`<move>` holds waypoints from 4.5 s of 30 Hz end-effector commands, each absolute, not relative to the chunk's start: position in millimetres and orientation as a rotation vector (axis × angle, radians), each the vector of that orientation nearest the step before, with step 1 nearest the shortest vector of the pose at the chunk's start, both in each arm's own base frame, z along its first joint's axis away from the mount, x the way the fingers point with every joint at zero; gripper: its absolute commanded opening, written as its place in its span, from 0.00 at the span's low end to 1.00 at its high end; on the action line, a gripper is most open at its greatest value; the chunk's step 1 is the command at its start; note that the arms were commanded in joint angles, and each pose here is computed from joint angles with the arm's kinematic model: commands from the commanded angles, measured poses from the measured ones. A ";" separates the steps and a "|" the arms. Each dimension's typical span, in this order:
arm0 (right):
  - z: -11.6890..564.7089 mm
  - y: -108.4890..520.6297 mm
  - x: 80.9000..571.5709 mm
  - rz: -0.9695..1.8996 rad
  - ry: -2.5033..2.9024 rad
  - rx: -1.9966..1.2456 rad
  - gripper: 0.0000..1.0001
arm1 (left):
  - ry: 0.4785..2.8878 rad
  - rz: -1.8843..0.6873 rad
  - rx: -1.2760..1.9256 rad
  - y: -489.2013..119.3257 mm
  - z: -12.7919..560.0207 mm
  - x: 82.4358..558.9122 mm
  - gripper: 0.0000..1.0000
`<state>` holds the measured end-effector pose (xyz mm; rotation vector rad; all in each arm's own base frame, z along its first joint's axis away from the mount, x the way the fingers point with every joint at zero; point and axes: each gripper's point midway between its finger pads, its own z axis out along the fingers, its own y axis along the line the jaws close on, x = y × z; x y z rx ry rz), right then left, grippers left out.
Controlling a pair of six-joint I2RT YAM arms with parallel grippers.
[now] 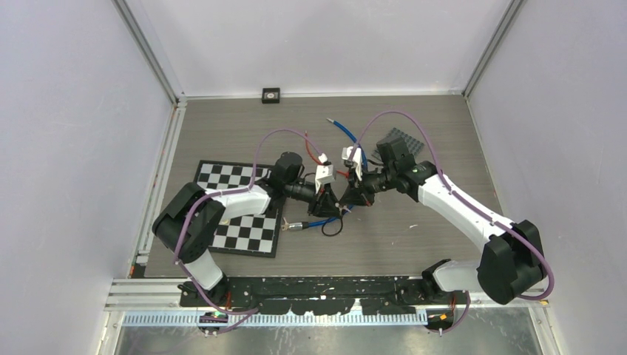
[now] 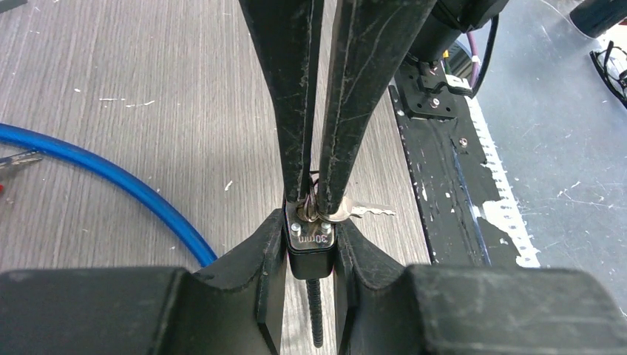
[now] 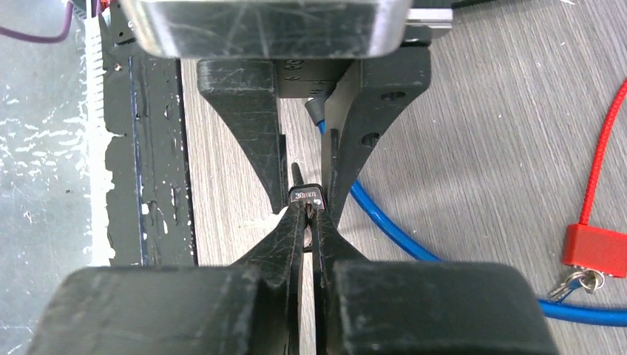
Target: Unlock with the key
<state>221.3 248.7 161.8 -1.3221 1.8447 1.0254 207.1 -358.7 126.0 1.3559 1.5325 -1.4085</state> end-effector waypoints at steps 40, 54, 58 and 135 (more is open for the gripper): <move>216.9 247.3 269.5 0.962 1.977 -0.873 0.50 | 1.407 -0.612 1.363 -339.2 166.6 273.5 0.00; 200.2 257.6 281.1 1.348 2.178 -0.533 0.52 | 1.352 -0.121 1.349 -331.4 180.9 297.6 0.00; 186.7 258.2 277.8 1.388 2.235 -0.517 0.53 | 1.317 -0.015 1.349 -330.5 179.3 300.3 0.00; 195.5 241.7 245.1 1.556 2.000 -0.737 0.00 | 1.242 -0.736 1.564 -344.3 185.3 254.6 0.89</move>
